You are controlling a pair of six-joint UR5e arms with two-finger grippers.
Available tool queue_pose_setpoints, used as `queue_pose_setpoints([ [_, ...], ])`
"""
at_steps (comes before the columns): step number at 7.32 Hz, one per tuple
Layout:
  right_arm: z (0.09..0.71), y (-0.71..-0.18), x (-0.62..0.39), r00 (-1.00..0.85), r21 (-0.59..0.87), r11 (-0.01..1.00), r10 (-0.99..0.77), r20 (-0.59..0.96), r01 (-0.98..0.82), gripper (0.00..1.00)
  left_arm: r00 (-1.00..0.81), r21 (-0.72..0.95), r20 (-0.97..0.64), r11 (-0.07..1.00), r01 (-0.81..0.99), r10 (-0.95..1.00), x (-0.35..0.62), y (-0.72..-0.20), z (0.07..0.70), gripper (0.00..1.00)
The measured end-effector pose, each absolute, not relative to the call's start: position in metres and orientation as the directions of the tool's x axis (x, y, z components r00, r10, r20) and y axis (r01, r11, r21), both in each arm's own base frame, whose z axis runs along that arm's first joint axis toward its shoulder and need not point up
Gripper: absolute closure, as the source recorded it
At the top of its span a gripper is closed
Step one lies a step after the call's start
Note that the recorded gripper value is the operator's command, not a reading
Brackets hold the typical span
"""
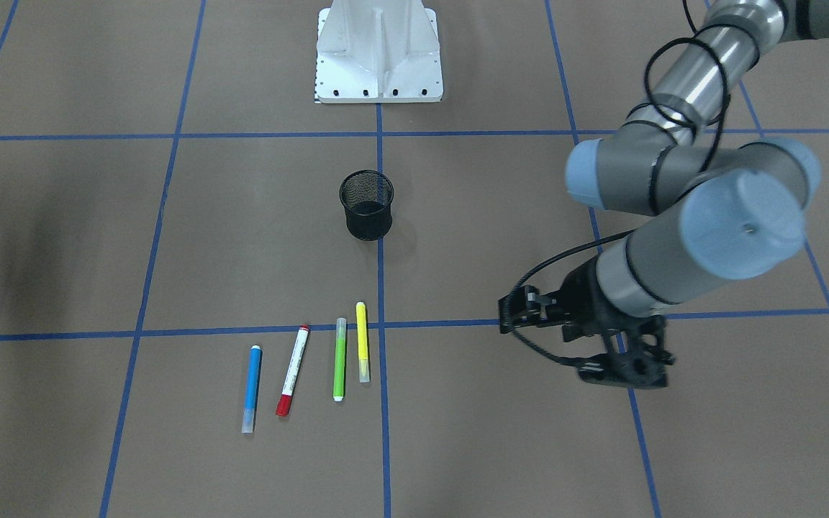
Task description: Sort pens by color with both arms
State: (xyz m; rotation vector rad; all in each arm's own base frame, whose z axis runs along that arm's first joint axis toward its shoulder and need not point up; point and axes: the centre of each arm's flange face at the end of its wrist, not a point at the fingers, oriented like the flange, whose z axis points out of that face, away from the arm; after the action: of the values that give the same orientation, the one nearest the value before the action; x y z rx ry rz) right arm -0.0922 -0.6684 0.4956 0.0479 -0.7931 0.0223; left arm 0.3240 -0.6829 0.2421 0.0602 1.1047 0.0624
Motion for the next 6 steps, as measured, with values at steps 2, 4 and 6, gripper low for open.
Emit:
queue_pose_setpoints([
  [2,0.497,-0.65,-0.082,0.685,0.072,0.996,-0.023,0.728,-0.044,0.01,0.445,0.12,-0.89,0.993,0.013,0.102,0.222,-0.634,0.287,0.01],
  [4,0.491,-0.627,-0.048,0.63,0.075,0.994,-0.011,0.777,-0.075,0.01,0.445,0.169,-0.885,0.985,0.037,0.135,0.129,-0.577,0.338,0.01],
  [6,0.495,-0.6,-0.026,0.62,0.081,0.992,-0.002,0.785,-0.1,0.01,0.479,0.233,-0.862,0.969,0.08,0.167,0.035,-0.536,0.4,0.01],
])
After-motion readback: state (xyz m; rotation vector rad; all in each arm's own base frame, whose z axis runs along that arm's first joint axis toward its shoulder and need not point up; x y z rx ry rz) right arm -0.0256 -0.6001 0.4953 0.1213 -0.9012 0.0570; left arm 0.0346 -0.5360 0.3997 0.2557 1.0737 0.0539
